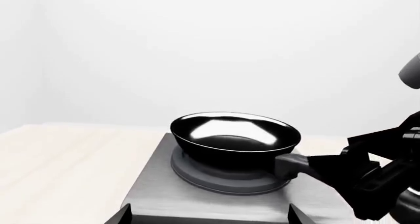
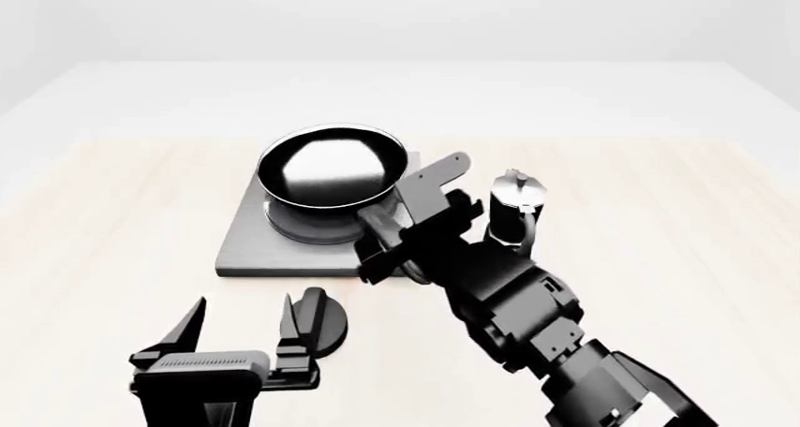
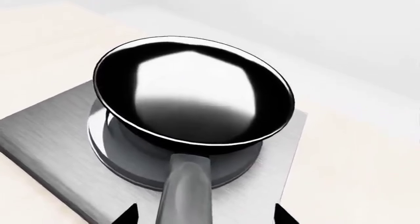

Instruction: Put the frying pan on the stove.

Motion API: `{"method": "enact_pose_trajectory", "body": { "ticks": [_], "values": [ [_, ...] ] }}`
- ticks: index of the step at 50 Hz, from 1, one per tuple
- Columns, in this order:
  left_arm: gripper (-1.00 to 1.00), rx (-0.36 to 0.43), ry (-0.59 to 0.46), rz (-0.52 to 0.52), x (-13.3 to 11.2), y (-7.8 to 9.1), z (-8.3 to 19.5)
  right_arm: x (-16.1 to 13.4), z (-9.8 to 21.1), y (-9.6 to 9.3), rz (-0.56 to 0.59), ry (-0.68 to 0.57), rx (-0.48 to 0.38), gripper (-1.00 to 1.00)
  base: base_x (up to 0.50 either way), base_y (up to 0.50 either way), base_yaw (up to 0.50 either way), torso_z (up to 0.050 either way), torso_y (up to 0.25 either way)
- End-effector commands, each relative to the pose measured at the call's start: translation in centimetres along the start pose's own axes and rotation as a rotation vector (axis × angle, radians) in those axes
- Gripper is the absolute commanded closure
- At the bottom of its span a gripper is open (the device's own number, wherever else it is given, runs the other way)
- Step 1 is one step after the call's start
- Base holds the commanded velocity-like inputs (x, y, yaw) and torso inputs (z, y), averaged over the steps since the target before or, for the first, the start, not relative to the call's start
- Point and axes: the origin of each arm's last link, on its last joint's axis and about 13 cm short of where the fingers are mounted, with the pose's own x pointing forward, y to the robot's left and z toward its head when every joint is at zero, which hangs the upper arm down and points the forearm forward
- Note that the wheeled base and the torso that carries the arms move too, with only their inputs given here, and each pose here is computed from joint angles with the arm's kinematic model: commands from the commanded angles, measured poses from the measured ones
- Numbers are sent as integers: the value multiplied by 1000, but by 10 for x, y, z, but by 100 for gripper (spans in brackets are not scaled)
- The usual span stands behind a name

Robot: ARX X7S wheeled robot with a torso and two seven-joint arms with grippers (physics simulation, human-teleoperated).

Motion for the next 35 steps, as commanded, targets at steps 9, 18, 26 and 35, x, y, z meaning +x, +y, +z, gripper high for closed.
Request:
{"method": "enact_pose_trajectory", "body": {
  "ticks": [9,18,26,35],
  "values": [
    [-100,6,-7,-4,1,-2,4,-22,15,-2,-7,-92,21,-100,0,0,0,0,0],
    [-100,10,-12,0,3,-1,6,-38,21,-2,-20,-161,39,-100,0,0,0,0,0],
    [-100,13,-22,3,5,-1,9,-49,14,1,-41,-190,39,-100,0,0,0,0,0],
    [-100,17,-30,2,6,-1,12,-64,9,3,-108,-234,56,-100,0,0,0,0,0]
  ]
}}
